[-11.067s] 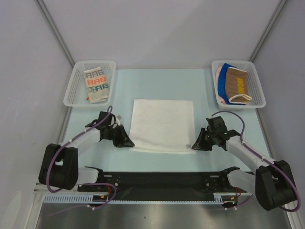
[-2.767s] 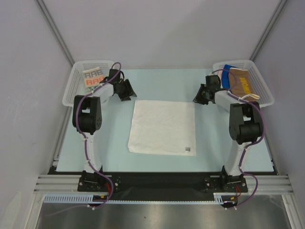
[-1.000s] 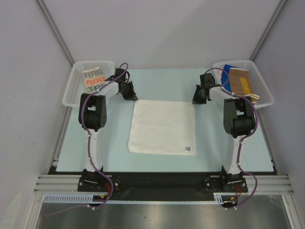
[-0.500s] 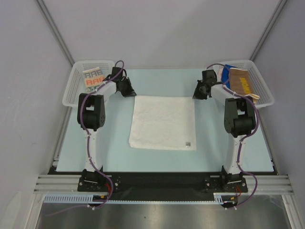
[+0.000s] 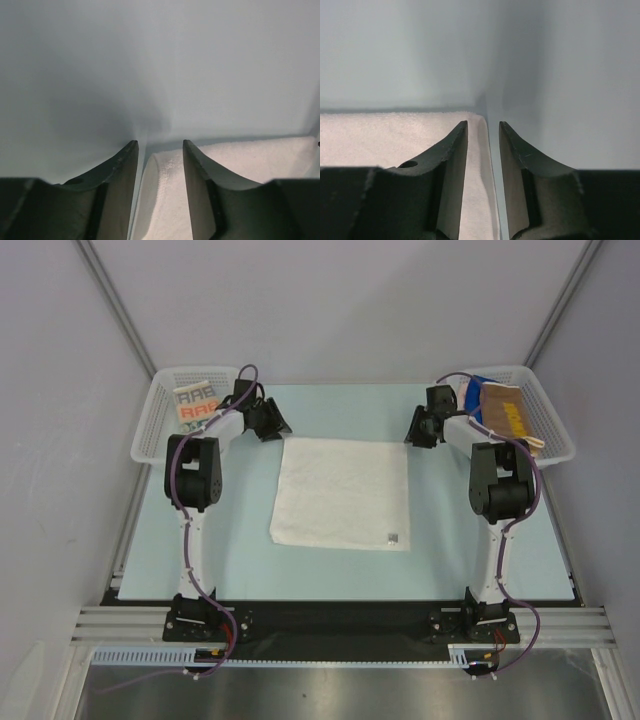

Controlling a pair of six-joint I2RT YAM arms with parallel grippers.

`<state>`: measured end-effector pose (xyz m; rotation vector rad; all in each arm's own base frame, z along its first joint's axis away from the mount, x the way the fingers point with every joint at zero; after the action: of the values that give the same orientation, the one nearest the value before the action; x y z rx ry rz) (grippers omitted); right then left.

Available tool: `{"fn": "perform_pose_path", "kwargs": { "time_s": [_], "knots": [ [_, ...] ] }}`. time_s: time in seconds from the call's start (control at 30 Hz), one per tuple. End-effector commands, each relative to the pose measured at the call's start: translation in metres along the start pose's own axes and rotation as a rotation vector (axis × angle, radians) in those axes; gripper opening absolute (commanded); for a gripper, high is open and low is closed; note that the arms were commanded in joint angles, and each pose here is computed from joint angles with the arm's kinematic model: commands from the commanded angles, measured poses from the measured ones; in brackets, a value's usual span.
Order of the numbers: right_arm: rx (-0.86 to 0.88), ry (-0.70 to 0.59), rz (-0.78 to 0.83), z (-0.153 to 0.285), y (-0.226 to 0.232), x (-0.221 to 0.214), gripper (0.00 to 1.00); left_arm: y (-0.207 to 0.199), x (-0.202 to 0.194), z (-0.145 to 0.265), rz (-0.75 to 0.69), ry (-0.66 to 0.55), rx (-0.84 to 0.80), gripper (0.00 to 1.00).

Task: Fold and stack the towels
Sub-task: Fold the towel

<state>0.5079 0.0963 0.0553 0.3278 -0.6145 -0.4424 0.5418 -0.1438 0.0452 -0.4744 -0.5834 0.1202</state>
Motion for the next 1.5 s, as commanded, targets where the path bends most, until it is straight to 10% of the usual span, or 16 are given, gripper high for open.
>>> {"fn": "perform_pose_path", "kwargs": {
  "time_s": [0.0, 1.47],
  "knots": [
    [0.029, -0.058, 0.024, 0.008, 0.010, 0.017, 0.37, -0.005, 0.025, 0.015, -0.016, -0.082, 0.003, 0.49],
    [0.009, 0.006, 0.081, -0.011, 0.005, 0.003, 0.31, 0.002, -0.016, 0.004, -0.165, 0.099, 0.106, 0.41]
  ]
}}
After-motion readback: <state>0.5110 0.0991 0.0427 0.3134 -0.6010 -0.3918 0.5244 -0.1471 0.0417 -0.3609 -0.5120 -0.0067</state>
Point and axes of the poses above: each gripper's point midway between its finger pads, its own z axis back along the fingers, its own y axis along the line the jaws close on, x = y × z, the point moved 2 cm from there along z, back along the fingers, and after that the axes turned 11 degrees about -z, right-handed, at the moved point
